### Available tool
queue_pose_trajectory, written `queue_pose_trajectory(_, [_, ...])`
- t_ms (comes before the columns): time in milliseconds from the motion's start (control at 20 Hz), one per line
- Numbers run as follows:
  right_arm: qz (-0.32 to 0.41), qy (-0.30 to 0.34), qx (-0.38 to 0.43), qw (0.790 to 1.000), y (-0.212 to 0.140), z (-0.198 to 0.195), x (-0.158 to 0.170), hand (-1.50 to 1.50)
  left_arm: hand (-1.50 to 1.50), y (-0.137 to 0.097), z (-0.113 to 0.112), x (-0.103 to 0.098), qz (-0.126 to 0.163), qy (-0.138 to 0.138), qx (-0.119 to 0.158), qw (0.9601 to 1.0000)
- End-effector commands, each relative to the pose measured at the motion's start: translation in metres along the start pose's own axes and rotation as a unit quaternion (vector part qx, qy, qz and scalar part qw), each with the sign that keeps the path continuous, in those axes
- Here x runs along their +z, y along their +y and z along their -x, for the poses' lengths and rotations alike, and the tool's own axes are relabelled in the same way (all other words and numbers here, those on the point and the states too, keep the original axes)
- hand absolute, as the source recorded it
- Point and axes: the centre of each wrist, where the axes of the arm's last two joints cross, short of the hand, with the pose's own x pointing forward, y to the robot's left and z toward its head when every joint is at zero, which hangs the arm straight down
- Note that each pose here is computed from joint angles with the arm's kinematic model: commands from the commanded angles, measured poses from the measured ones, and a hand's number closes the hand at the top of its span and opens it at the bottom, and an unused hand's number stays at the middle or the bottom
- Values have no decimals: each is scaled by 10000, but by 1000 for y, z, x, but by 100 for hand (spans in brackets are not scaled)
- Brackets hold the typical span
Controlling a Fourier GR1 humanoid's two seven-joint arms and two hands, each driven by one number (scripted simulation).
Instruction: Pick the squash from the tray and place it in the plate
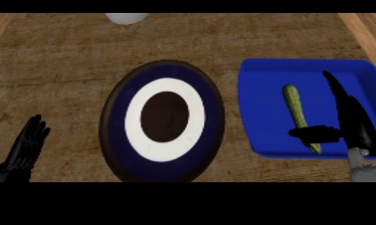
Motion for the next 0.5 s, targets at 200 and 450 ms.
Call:
queue_pose_trajectory(200, [-564,1187,586,9896,-15,-40,35,-150,0,-24,28,-73,313,152,170,9992])
queue_pose_trajectory(450, [-623,1595,833,9817,-35,-49,41,-150,0,-5,28,-99,489,117,249,9984])
